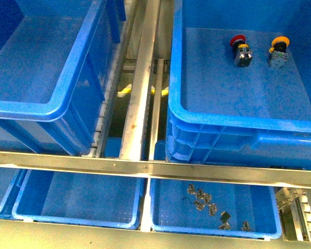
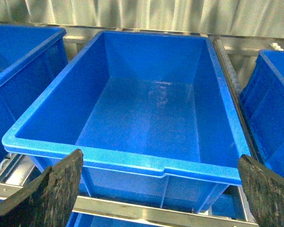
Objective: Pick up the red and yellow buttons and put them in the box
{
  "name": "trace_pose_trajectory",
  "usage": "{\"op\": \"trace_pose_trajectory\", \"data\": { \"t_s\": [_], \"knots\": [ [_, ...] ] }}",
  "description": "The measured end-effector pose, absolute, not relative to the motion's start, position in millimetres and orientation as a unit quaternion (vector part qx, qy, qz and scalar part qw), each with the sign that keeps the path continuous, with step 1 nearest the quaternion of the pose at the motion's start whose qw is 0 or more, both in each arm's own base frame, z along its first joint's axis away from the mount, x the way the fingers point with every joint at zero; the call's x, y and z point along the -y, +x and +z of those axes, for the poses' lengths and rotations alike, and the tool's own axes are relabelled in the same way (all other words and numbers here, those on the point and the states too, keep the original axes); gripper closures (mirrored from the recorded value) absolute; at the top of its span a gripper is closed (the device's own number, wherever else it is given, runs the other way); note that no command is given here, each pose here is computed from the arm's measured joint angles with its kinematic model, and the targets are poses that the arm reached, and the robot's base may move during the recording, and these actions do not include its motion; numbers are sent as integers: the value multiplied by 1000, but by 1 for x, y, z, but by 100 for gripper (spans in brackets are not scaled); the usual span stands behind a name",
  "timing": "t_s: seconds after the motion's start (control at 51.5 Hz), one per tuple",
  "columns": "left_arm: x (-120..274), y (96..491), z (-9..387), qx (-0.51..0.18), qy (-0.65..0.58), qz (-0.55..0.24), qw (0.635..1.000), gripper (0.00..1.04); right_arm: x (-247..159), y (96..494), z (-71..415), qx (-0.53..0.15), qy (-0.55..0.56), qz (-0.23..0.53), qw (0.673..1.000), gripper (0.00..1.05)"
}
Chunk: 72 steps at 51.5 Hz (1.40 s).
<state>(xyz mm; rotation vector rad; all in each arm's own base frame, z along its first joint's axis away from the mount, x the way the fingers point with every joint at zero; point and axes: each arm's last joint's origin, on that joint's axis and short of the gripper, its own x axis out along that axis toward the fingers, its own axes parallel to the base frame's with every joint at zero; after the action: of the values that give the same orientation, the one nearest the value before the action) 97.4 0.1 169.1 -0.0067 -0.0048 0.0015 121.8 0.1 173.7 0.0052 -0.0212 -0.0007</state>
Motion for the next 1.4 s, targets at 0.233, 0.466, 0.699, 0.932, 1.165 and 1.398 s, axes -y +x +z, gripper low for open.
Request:
{"op": "trace_pose_trajectory", "data": {
  "t_s": [0.233, 0.466, 0.699, 0.932, 1.165, 1.398],
  "knots": [
    [0, 97, 169, 2, -3, 1, 1000, 8, 0, 115, 174, 11, 3, 0, 1000, 101],
    [0, 97, 169, 2, -3, 1, 1000, 8, 0, 110, 174, 12, 3, 0, 1000, 101],
    [0, 97, 169, 2, -3, 1, 1000, 8, 0, 99, 169, -2, 3, 1, 1000, 101],
    [0, 97, 169, 2, -3, 1, 1000, 8, 0, 97, 171, 9, 2, 1, 1000, 101],
    [0, 97, 169, 2, -3, 1, 1000, 8, 0, 97, 171, 9, 2, 1, 1000, 92],
    [0, 97, 169, 2, -3, 1, 1000, 8, 0, 97, 171, 9, 1, 1, 1000, 55]
  ]
}}
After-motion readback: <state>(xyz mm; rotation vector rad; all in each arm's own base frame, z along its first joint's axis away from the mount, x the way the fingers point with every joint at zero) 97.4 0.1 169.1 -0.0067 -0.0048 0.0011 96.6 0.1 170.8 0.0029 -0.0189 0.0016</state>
